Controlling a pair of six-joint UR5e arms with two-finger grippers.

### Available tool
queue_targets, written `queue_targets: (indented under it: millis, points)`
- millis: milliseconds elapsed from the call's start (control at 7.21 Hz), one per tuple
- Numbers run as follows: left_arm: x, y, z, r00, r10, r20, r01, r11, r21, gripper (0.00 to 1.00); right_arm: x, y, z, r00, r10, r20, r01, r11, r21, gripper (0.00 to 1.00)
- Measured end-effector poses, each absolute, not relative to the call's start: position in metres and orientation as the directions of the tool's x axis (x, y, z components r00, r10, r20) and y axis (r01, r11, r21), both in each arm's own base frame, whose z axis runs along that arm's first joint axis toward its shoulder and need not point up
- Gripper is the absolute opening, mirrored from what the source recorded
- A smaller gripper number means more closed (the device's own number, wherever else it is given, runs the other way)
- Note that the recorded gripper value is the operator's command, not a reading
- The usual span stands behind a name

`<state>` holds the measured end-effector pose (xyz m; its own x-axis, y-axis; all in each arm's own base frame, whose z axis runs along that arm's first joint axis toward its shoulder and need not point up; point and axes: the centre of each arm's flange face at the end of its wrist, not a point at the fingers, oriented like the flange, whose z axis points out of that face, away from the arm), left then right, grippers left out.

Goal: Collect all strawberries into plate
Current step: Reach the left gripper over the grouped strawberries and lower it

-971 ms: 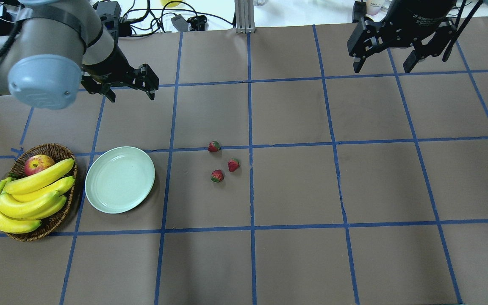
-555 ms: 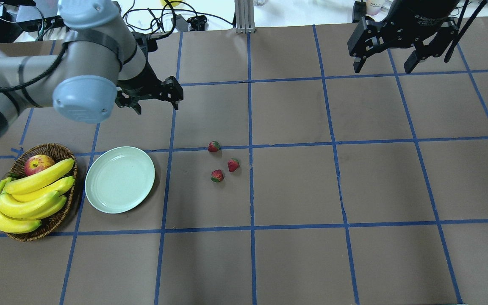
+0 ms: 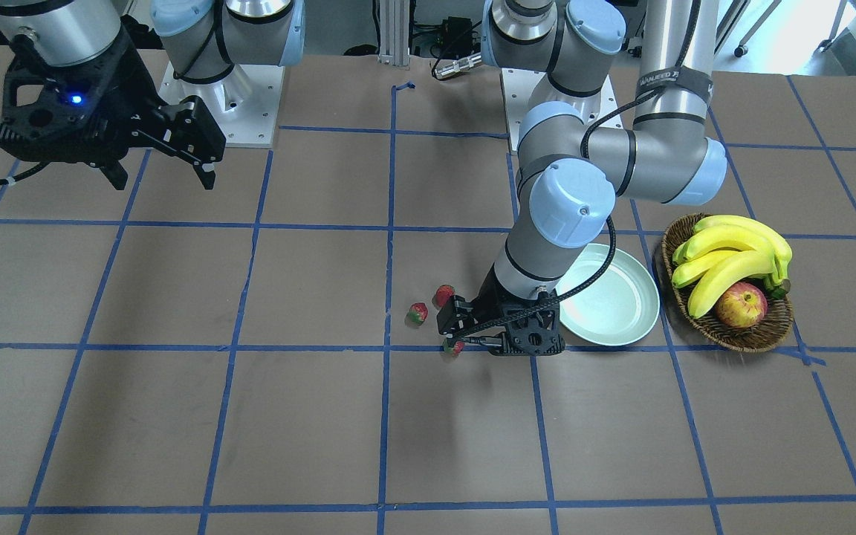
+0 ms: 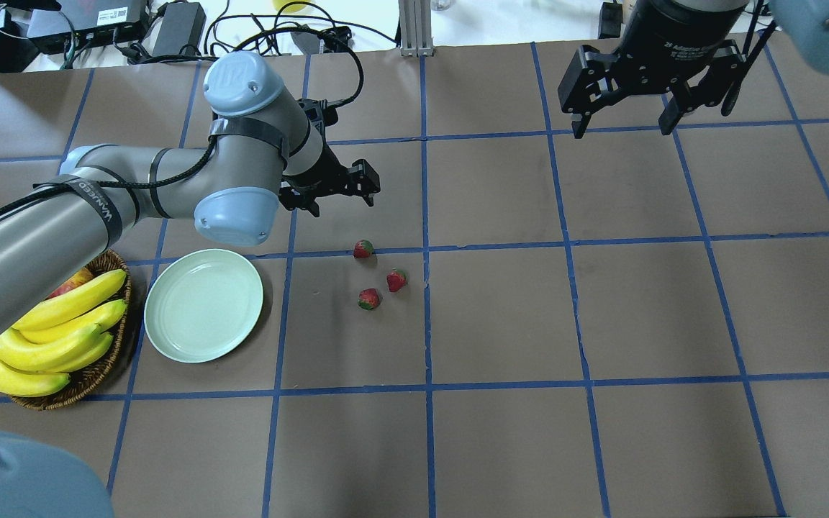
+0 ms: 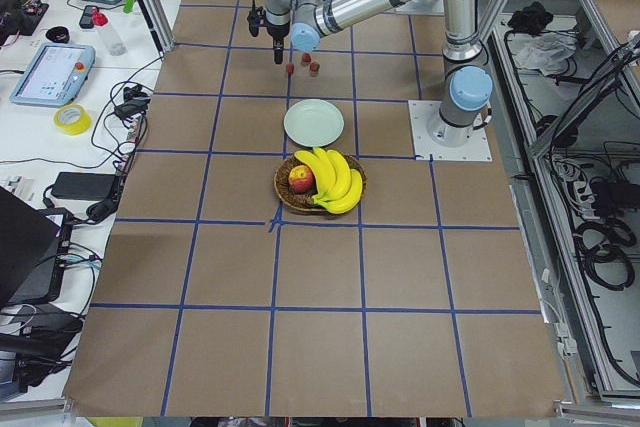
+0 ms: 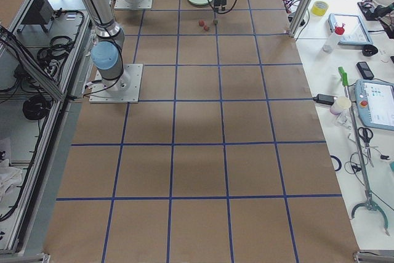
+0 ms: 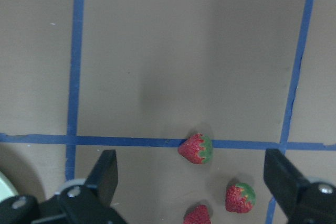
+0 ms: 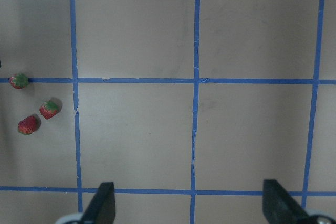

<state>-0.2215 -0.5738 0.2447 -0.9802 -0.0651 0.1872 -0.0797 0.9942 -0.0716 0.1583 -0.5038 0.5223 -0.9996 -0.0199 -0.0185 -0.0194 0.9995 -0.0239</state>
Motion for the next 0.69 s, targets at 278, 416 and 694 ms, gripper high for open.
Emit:
queue_targets:
  millis: [278, 416, 694]
  points:
    - [-0.224, -0.574, 0.215, -0.980, -0.065, 0.186, -0.073, 0.997, -0.036, 1.00, 0.161, -0.512, 0.524, -1.000, -0.023, -0.013, -0.022, 0.996, -0.086, 1.00]
    - [-0.224, -0.574, 0.205, -0.981, -0.067, 0.184, -0.072, 0.997, -0.021, 1.00, 0.160, -0.517, 0.524, -1.000, -0.020, -0.013, -0.018, 0.991, -0.130, 1.00]
    - [-0.224, -0.570, 0.185, -0.982, -0.073, 0.177, -0.071, 0.997, 0.016, 0.86, 0.158, -0.520, 0.520, -1.000, -0.005, -0.015, -0.003, 0.986, -0.166, 1.00]
